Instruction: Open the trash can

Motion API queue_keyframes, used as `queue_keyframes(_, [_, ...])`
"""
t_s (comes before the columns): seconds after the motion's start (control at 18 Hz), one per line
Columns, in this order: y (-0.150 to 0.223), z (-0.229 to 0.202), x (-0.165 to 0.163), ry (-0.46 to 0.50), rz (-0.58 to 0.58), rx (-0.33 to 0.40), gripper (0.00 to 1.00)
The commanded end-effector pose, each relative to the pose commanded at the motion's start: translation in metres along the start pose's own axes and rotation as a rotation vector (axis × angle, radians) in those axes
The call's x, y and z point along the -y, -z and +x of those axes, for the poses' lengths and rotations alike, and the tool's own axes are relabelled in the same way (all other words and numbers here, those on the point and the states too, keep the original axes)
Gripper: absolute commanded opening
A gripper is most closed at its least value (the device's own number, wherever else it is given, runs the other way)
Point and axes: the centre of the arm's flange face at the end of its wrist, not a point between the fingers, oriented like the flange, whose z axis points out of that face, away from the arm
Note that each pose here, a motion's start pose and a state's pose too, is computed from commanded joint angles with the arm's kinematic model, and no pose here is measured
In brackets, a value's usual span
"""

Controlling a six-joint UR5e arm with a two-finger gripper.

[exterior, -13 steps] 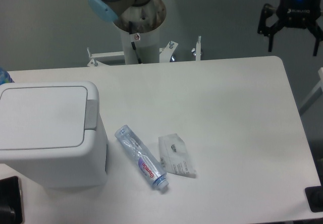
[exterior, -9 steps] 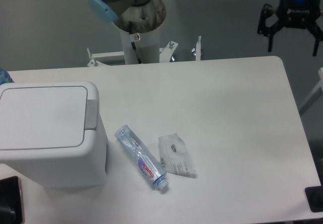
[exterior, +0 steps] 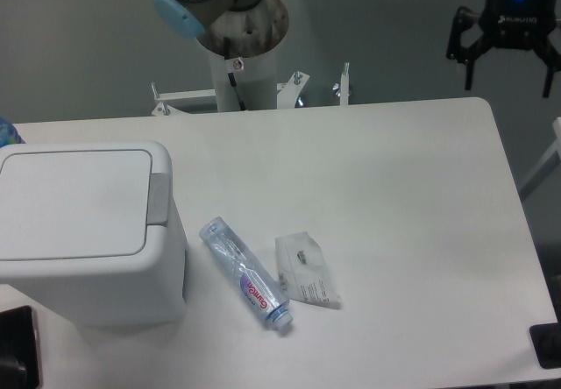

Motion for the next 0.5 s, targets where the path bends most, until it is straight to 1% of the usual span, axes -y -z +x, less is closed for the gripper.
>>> queue_keyframes(0.11, [-0.002,0.004,0.007,0.015,0.003,-0.005,1.0])
queue_keyframes(0.28, [-0.005,0.014,0.023,0.073,0.012,-0.014,1.0])
queue_keyframes(0.39, [-0.01,0.017,0.033,0.096,0.021,-0.004,1.0])
queue_keyframes(0.5, [-0.013,0.019,0.038,0.146,0.03,0.002,1.0])
